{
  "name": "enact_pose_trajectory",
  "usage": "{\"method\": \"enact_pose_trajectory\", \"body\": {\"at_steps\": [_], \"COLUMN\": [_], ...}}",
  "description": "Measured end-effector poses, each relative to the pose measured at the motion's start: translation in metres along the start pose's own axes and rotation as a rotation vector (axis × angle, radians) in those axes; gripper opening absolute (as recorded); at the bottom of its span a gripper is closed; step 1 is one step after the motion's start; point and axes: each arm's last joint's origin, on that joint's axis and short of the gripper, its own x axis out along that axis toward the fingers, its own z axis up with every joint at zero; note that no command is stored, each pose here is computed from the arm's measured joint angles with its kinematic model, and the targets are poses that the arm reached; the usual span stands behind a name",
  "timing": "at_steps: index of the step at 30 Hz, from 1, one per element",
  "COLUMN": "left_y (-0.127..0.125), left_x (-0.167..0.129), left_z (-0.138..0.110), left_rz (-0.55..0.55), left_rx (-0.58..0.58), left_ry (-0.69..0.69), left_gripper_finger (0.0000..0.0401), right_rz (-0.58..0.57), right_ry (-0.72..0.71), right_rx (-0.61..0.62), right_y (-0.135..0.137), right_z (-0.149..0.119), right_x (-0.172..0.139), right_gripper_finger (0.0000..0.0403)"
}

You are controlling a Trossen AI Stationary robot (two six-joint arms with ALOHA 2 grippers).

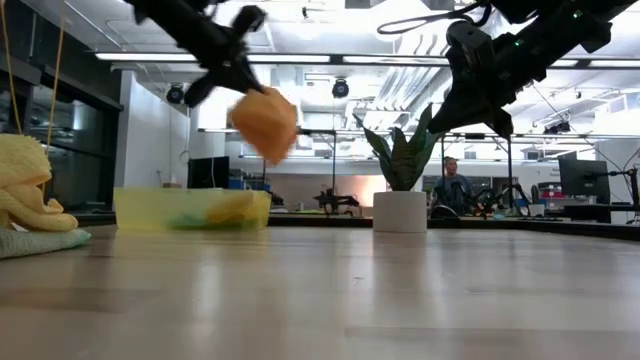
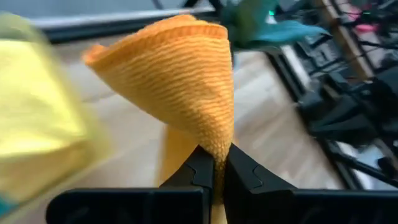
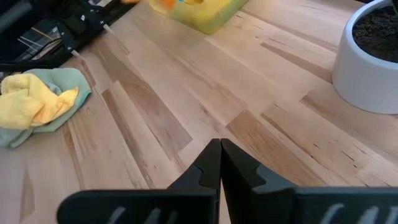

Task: Fold microfiber towels
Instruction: Put the folded orange microfiber cloth into the bin

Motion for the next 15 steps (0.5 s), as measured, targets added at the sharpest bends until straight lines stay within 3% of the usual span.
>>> {"method": "enact_pose_trajectory", "body": {"at_steps": [8, 15], "left_y": [0.065, 0.120], "left_x": [-0.052, -0.057], "left_z": [0.026, 0.045], "left_rz": [0.144, 0.266], "left_rx": [-0.008, -0.076], "left_ry": [0.030, 0.046], "left_gripper_finger": [0.0000, 0.0000], "right_rz": [-0.001, 0.000], "right_ry": [0.000, -0.001], "right_rx": [0.018, 0.049], "right_y": [0.000, 0.000], "right_z": [0.000, 0.000], "right_x": [0.000, 0.000], "right_gripper_finger": [0.0000, 0.0000]}}
